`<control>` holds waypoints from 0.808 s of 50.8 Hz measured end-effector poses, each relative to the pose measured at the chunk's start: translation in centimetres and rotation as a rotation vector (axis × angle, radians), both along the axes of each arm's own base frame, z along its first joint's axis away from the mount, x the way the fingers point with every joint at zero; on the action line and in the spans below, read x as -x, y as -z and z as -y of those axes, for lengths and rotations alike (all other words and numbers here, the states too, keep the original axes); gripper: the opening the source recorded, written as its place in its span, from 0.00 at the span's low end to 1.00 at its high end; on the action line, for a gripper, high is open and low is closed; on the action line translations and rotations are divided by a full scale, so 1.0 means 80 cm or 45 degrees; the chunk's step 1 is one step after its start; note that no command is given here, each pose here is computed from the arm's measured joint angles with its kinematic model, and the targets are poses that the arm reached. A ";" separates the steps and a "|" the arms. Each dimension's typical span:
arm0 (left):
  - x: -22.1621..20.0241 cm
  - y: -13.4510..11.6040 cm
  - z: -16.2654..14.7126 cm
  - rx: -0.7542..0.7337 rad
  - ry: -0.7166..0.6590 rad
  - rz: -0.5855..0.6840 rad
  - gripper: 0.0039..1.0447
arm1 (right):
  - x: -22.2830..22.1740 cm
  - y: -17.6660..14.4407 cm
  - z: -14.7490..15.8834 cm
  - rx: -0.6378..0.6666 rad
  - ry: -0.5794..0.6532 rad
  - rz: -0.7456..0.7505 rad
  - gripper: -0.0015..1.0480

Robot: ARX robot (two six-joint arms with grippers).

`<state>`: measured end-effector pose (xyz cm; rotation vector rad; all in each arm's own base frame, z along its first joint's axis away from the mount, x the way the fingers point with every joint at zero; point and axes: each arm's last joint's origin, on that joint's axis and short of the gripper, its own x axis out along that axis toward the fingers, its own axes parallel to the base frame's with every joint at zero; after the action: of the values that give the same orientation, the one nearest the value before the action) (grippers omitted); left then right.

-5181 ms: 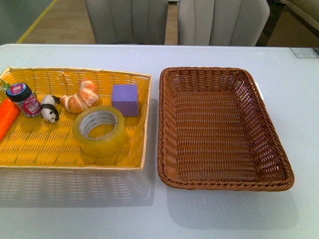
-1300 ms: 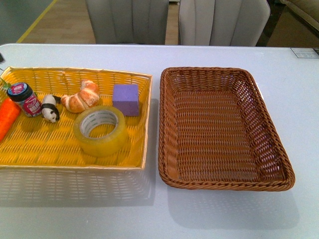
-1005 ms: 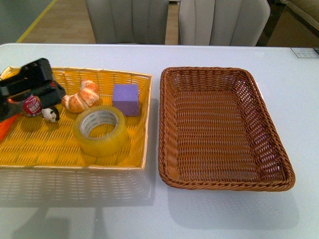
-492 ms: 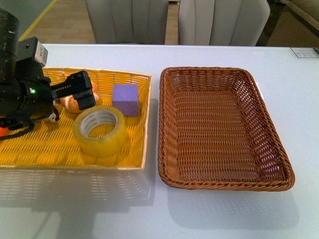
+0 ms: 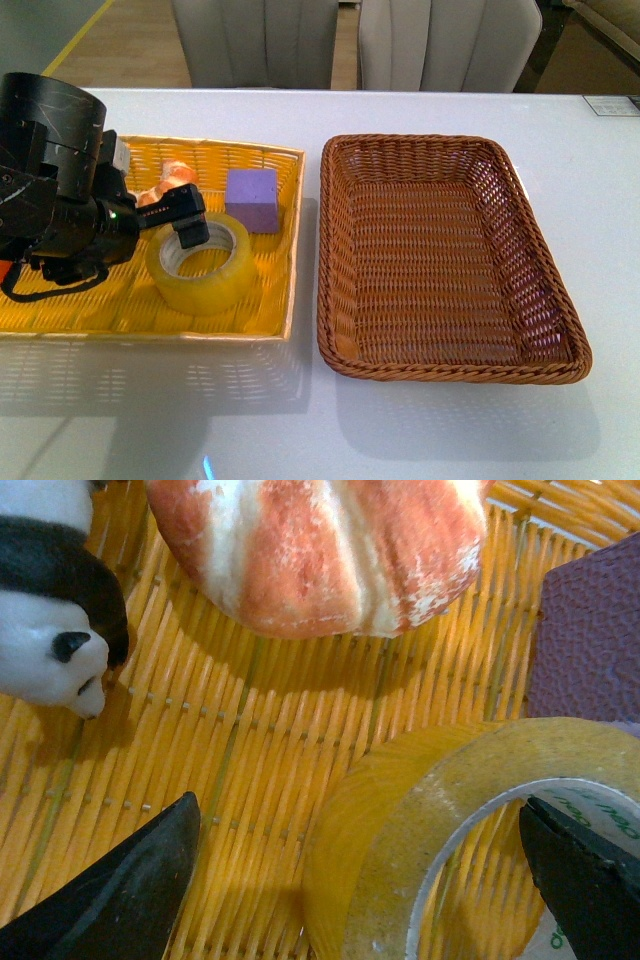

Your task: Move tape to another basket

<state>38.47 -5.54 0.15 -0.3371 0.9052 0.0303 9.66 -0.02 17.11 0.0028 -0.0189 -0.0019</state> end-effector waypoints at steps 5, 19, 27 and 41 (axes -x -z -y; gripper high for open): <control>0.001 0.008 0.000 -0.002 -0.002 -0.020 0.92 | 0.000 0.000 0.000 0.000 0.000 0.000 0.91; 0.003 0.023 -0.001 -0.028 -0.030 -0.072 0.56 | 0.000 0.000 0.000 0.000 0.000 0.000 0.91; 0.003 0.021 0.000 -0.009 -0.042 -0.066 0.25 | 0.000 0.000 0.000 0.000 0.000 0.000 0.91; 0.022 -0.012 -0.011 -0.002 -0.076 0.001 0.16 | 0.000 0.000 0.000 0.000 0.000 0.000 0.91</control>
<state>36.73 -4.67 1.08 -0.3624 0.8942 0.0863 9.66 -0.02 17.11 0.0028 -0.0189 -0.0019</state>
